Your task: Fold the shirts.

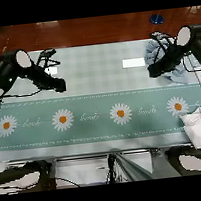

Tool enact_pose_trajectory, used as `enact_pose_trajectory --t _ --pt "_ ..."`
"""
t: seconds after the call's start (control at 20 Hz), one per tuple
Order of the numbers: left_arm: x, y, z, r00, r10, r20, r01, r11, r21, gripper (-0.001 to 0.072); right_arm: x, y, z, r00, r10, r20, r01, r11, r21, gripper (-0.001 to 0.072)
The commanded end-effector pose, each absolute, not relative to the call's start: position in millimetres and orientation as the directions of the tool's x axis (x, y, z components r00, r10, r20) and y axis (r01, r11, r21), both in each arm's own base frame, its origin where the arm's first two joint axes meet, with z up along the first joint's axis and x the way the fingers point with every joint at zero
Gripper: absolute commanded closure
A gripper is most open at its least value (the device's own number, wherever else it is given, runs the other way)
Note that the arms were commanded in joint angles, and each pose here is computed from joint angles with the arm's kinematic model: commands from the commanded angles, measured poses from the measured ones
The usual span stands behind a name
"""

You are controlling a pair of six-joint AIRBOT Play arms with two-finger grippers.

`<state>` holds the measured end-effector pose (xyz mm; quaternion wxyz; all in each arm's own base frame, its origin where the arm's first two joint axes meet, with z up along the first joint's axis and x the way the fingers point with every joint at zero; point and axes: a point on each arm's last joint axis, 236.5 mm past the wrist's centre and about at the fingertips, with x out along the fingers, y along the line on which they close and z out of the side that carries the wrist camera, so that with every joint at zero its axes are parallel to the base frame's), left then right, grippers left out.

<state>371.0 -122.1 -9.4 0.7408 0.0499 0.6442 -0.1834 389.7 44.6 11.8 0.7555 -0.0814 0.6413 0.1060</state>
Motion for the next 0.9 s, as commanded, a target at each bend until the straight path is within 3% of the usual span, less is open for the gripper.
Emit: enact_pose_trajectory --t 0.0,0.4,0.85 --pt "371 -122 -9 0.103 -0.207 -0.973 0.336 0.928 -0.162 0.0027 390 45 12 0.155 0.056 -0.986 -0.265 0.964 0.013 0.0218" --pt "371 -122 -9 0.103 -0.207 -0.973 0.336 0.928 -0.162 0.0027 390 45 12 0.156 0.056 -0.986 -0.265 0.964 0.013 0.0217" --pt "375 -129 -8 0.117 -0.236 -0.965 0.331 0.925 -0.186 0.0027 416 47 18 0.267 0.064 -0.961 -0.261 0.965 -0.008 0.0217"
